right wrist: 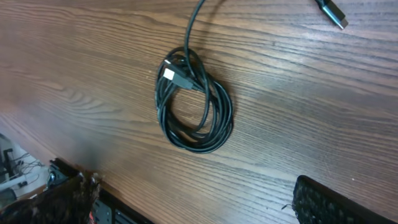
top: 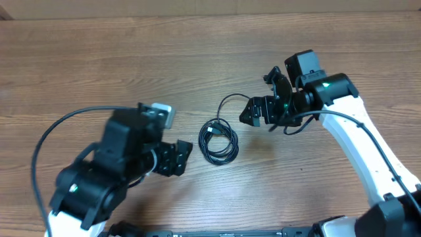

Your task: Untangle cables

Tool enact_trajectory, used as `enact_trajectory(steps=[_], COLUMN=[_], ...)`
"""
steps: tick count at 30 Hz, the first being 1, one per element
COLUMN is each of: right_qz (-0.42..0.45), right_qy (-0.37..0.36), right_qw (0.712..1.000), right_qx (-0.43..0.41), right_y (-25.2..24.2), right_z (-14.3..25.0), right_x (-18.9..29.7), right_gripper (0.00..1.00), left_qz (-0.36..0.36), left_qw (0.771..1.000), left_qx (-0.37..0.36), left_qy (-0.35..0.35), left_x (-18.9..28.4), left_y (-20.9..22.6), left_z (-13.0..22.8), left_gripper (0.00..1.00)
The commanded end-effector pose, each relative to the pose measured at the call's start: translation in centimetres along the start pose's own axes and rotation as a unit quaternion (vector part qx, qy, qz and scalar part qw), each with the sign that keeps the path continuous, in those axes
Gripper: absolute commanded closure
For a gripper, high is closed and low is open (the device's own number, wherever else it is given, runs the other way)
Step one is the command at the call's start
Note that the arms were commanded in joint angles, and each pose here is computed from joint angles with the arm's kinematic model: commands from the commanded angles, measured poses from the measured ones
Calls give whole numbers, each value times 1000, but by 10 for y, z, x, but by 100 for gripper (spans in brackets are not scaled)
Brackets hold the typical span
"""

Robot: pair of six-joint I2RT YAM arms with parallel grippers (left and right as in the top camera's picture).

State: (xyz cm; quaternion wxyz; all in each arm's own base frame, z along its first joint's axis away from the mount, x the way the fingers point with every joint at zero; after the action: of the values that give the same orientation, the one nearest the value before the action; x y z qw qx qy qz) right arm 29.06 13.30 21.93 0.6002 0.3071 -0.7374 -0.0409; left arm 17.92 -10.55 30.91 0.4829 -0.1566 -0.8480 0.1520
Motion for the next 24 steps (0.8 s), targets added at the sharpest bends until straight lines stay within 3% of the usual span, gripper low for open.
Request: enact_trajectory(steps=[1, 13, 15, 18, 24], right_qz=[6, 64, 63, 63, 65], right_qy=[19, 91, 91, 87, 70], right_qw=[1000, 989, 989, 989, 990], right_qx=[3, 94, 96, 98, 105], right_y=[-1, 8, 7, 5, 5], right_z=[-1, -5, -7, -10, -17], right_x=[-14, -94, -101, -106, -110], right_gripper=[0, 0, 4, 20, 23], left_qz=[-25, -4, -5, -5, 0], left_qw=[1000, 1000, 1000, 1000, 1000], left_qx=[9, 1, 2, 1, 0], left_qy=[7, 20, 22, 22, 14], left_x=[-14, -24, -24, -23, -19], left_y=[-2, -14, -13, -14, -16], left_z=[-1, -2, -2, -2, -6], left_gripper=[17, 14, 14, 14, 12])
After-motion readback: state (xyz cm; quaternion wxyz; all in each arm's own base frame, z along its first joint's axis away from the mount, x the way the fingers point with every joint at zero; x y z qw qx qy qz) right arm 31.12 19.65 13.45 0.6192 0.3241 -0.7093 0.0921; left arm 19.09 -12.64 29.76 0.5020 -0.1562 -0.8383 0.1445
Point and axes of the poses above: each gripper's point midway between its finger pads, its own x axis back along the fingers, its own y axis along the line the jaws close on, z = x × y, the point moved 7 cm from there along x, back along the fingers, and after that the axes turned 14 degrees about x, right-handed, at the moved point
